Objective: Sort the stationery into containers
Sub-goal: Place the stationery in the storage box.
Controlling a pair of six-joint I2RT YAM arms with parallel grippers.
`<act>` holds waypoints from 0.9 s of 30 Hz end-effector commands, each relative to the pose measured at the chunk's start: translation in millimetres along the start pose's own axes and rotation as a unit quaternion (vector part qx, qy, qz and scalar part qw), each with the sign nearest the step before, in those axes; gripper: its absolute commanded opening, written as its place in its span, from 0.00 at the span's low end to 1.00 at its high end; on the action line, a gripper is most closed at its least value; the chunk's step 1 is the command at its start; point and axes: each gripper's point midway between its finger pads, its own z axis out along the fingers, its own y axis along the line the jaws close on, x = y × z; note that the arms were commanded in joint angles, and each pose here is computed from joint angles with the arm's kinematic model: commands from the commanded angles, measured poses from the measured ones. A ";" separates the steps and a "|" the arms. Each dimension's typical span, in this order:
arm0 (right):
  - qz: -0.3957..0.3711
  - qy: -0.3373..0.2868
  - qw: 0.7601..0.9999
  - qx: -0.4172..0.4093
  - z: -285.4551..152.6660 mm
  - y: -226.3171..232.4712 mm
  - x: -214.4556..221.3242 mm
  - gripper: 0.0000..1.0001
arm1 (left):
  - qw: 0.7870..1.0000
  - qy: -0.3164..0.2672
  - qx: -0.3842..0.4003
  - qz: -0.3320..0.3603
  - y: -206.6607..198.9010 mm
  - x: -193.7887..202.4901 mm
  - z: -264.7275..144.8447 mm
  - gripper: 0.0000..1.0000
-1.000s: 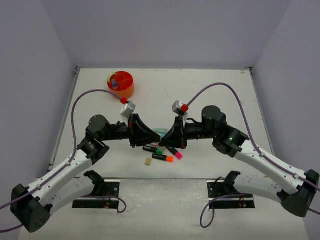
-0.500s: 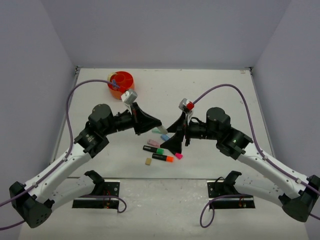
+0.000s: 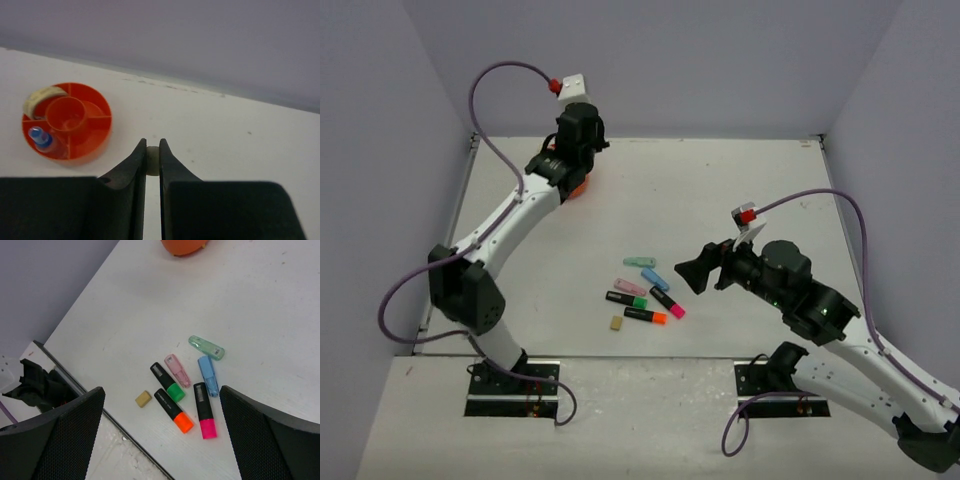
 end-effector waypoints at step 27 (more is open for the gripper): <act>0.032 0.038 0.999 0.012 -17.8 -13.3 37.4 0.99 | 0.992 -0.010 -0.123 0.015 95.2 50.8 172.9 0.00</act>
